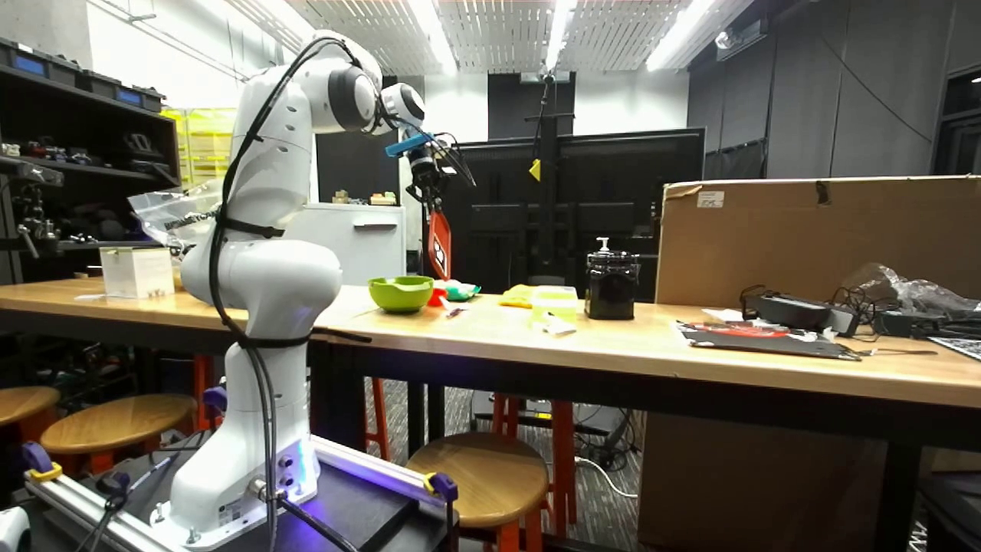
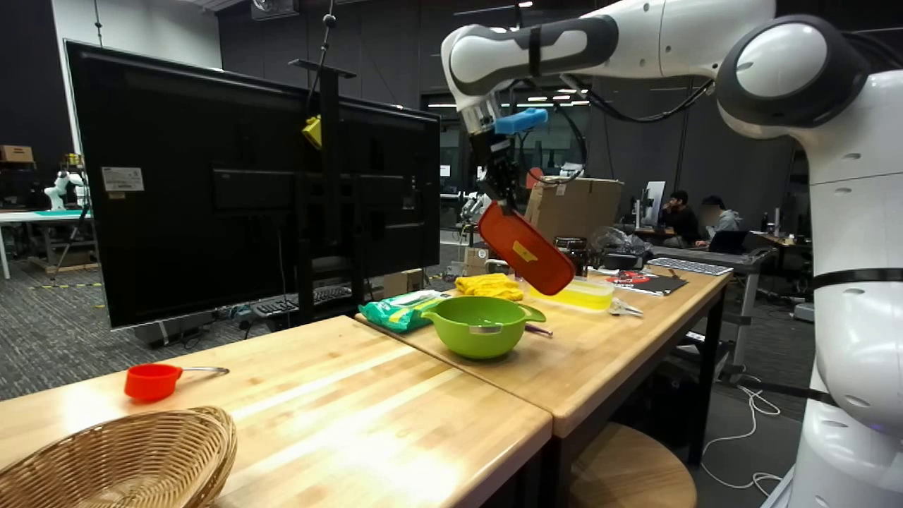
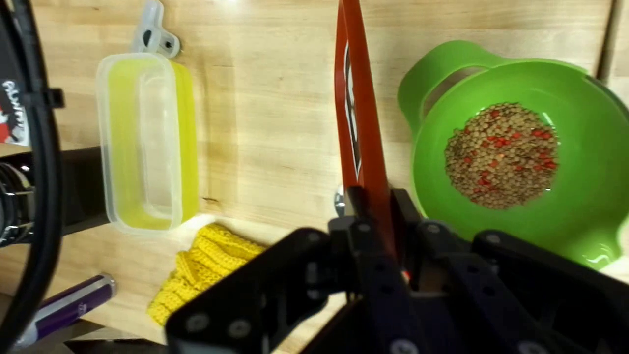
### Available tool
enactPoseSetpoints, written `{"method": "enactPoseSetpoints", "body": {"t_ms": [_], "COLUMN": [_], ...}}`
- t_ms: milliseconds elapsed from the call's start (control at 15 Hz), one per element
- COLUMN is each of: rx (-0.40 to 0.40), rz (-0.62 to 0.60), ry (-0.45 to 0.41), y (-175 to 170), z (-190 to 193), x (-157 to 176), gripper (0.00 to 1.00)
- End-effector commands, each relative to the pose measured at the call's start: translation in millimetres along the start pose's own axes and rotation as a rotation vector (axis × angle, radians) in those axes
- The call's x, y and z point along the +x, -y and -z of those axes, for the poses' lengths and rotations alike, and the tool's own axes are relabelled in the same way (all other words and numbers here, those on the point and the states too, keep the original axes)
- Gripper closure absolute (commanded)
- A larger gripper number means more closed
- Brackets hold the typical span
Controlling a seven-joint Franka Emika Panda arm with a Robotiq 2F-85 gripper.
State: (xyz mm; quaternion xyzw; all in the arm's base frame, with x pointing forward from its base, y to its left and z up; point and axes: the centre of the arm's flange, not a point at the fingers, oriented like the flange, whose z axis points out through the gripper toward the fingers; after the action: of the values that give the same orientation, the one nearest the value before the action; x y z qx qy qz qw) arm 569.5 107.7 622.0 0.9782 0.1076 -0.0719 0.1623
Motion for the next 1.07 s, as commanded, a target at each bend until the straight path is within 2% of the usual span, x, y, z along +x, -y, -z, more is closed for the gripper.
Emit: {"method": "enactPoseSetpoints", "body": {"t_ms": [0,267,600,800,1000], "rx": [0.153,0.317,0.540,0.703,0.863], "rz": [0.097,0.188,0.299,0.373,0.435], "ry": [-0.008,-0.006,-0.002,-0.034,-0.022], "y": [-19,-41,-64,-64,-52], "z": [25,37,33,18,-2], "x": [-4,-12,-15,-10,5], "gripper": [0.97,0.97,0.97,0.97,0.97]}}
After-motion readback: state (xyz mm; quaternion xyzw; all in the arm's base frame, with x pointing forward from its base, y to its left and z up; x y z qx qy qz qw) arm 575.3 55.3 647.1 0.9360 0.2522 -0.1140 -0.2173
